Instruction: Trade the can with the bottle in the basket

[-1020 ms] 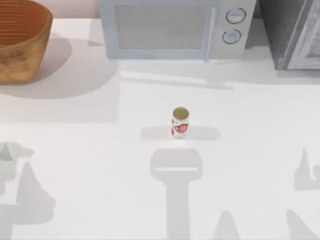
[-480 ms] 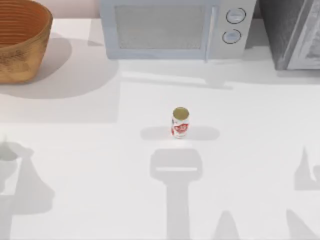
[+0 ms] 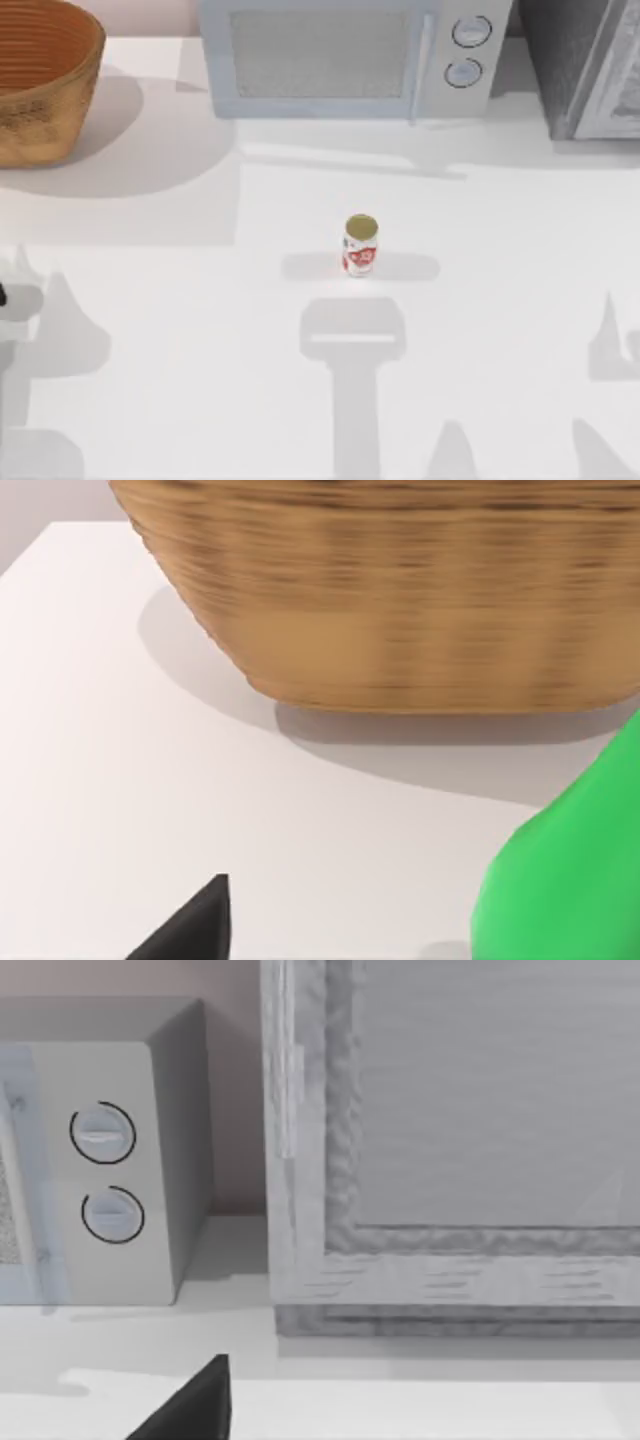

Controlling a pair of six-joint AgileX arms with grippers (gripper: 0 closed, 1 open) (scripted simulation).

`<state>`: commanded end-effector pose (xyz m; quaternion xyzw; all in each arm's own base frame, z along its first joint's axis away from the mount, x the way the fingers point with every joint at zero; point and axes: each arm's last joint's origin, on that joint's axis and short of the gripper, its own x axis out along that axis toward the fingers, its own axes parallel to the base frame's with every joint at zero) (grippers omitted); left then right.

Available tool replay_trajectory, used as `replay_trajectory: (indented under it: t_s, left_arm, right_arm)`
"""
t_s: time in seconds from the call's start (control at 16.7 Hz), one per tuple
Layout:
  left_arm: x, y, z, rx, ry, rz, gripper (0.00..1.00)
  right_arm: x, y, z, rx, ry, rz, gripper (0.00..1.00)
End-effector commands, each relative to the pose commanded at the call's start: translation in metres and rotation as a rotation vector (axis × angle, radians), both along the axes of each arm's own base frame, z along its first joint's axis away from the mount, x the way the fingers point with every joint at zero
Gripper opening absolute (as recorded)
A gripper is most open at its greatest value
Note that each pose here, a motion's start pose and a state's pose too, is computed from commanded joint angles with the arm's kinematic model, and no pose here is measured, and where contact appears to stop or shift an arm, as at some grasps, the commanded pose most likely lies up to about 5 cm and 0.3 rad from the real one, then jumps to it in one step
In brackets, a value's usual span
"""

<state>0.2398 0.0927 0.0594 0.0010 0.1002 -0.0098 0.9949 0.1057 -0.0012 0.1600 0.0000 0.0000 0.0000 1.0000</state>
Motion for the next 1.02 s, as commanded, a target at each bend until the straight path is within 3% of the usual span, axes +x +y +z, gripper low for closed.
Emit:
replay_trajectory:
  t_s: [0.12, 0.9, 1.02]
  left_arm:
    - [0.0000, 0.0000, 0.0000, 0.000, 0.000, 0.000, 1.00]
    - [0.0000, 0.0000, 0.0000, 0.000, 0.000, 0.000, 0.02]
    - [0.0000, 0.0000, 0.0000, 0.000, 0.000, 0.000, 0.00]
  right_arm:
    - [0.0000, 0.0000, 0.0000, 0.000, 0.000, 0.000, 1.00]
    - [0.0000, 0.0000, 0.0000, 0.000, 0.000, 0.000, 1.00]
    - [0.0000, 0.0000, 0.0000, 0.000, 0.000, 0.000, 1.00]
